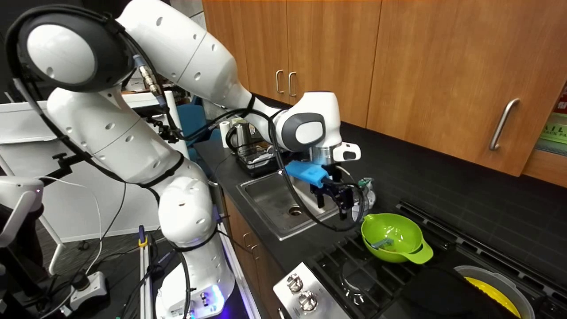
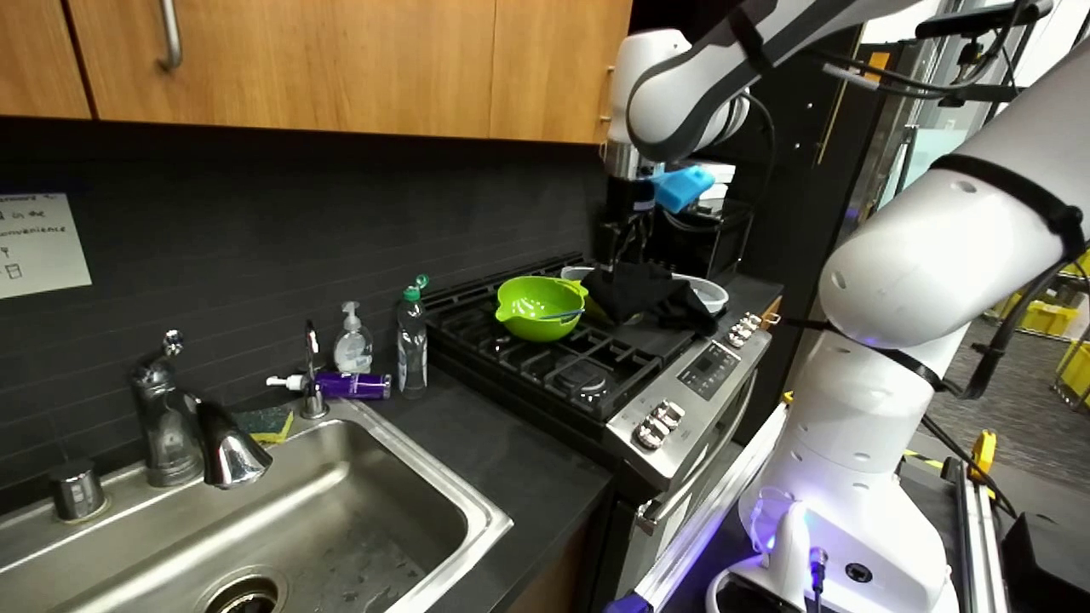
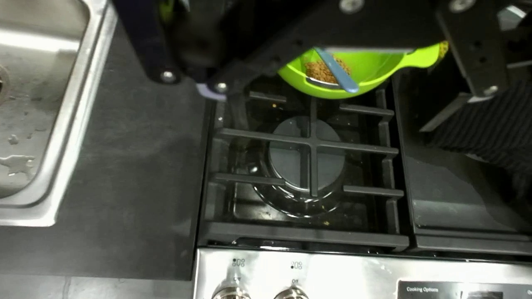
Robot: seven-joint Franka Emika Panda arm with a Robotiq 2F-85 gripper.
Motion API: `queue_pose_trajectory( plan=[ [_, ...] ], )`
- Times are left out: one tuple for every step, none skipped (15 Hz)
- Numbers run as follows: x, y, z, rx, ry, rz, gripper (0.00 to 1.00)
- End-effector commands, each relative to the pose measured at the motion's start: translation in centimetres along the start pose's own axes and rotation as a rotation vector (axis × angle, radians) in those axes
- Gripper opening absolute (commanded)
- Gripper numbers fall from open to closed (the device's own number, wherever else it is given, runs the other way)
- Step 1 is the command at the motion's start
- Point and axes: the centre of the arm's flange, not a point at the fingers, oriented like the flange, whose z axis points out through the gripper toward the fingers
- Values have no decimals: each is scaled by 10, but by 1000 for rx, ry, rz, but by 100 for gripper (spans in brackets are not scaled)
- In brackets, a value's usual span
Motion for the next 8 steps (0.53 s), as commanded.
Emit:
queue_pose_trajectory(
  plan=[
    [18, 23, 30, -14, -39, 74, 100],
    [19, 26, 35, -12, -45, 82, 100],
    [20, 26, 40, -4, -48, 66, 100],
    [21, 27, 46, 2, -52, 45, 100],
    [22, 26, 50, 5, -57, 33, 100],
    [25, 25, 55, 5, -60, 49, 100],
    [26, 25, 59, -5, -49, 78, 100],
    [28, 25, 63, -6, -37, 102, 100]
  ],
)
